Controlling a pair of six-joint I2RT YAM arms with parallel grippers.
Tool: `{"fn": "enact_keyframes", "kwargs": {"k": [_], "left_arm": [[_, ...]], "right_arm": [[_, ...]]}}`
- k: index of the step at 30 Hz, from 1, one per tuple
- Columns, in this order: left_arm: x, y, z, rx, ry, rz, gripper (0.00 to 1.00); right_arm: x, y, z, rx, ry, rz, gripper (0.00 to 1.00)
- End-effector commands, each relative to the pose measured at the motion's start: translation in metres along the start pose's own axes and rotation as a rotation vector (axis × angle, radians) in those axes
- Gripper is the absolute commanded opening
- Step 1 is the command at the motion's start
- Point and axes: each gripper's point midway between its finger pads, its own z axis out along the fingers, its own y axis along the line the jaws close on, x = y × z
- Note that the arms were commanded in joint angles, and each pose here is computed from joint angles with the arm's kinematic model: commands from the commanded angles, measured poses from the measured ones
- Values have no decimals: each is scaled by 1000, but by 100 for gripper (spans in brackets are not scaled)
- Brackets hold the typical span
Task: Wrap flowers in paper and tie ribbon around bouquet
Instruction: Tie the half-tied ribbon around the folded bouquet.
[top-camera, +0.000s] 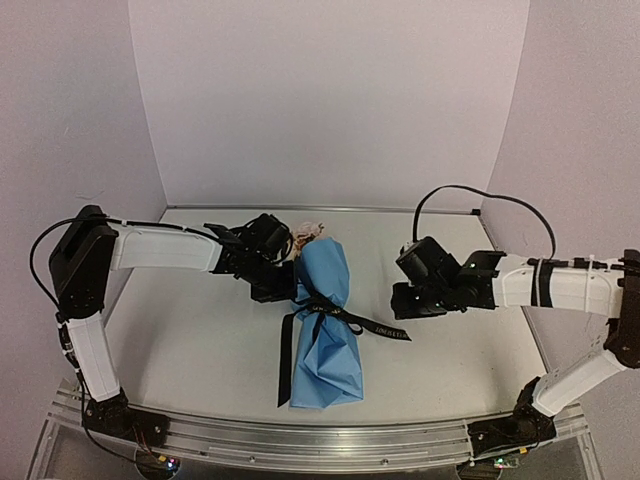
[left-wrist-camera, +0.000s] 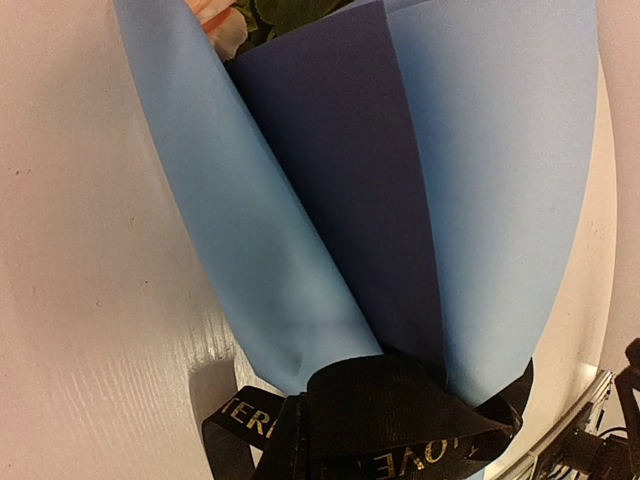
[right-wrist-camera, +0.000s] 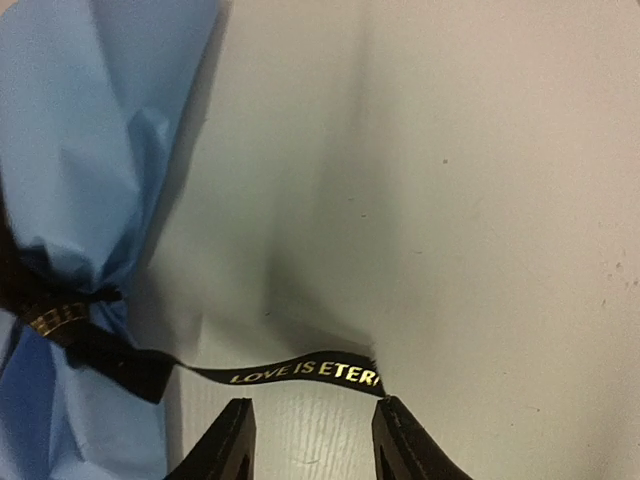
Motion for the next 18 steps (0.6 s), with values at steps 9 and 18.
{"fn": "enact_keyframes", "kwargs": {"k": [9,18], "left_arm": [[-6,-10,-5,22,-4,21,0],[-6,-11,-5,26,-4,23,0]], "right_arm": [[19,85,7,-272,71,-114,35],[24,93,22,-235,80,-143,35]]}}
